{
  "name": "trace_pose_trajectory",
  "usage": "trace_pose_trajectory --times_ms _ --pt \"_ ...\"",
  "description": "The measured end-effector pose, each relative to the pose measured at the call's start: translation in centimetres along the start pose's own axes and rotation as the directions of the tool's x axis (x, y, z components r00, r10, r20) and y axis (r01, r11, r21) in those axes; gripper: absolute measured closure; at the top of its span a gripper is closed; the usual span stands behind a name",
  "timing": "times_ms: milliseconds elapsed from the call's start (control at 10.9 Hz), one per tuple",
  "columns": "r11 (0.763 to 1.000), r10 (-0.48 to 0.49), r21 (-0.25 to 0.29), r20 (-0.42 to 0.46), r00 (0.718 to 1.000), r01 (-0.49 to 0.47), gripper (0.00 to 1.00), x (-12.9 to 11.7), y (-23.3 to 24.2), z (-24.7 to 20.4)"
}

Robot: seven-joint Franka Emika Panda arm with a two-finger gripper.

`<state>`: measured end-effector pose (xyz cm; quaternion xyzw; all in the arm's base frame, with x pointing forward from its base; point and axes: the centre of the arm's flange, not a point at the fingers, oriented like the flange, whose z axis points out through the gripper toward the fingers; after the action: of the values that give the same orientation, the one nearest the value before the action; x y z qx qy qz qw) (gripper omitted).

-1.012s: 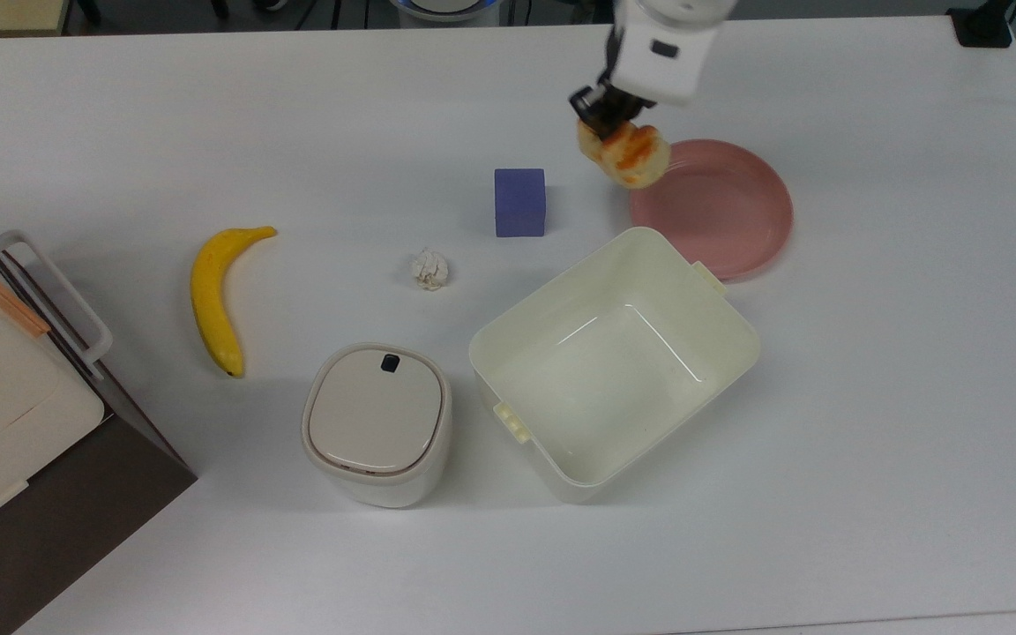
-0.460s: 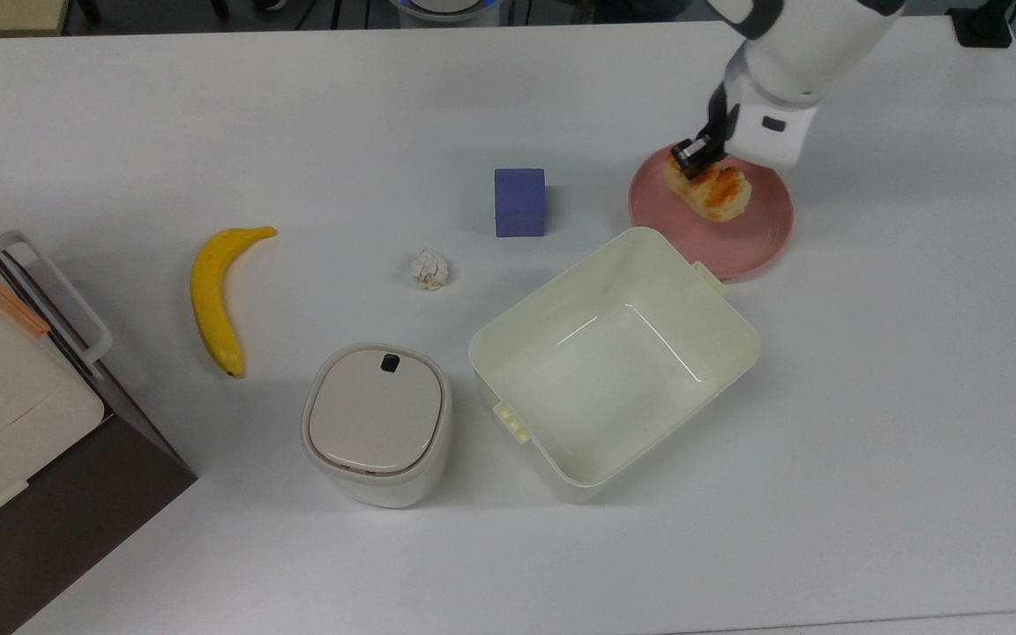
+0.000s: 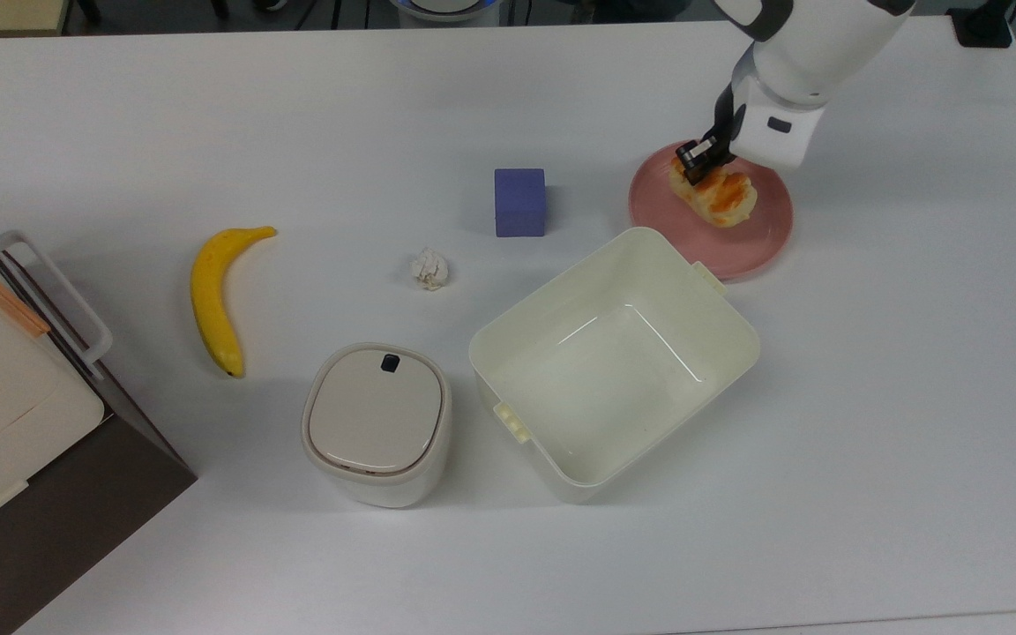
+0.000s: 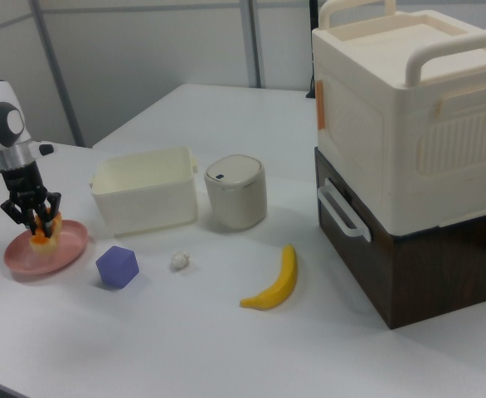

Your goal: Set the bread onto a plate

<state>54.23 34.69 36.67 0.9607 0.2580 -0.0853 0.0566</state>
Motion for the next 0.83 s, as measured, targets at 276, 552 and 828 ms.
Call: trace_pose_trajectory --times_ms 276,552,828 --pt "0.997 0.03 -0.072 -0.014 0.999 -0.031 0.29 0.1 1.1 -0.1" --pt "0.995 0.055 -0.082 -0.017 0.998 -0.056 0.0 0.2 1.1 0.0" --pt "0.97 0.224 -0.073 -0.085 0.971 -0.231 0.0 -0.4 5.3 -3.5"
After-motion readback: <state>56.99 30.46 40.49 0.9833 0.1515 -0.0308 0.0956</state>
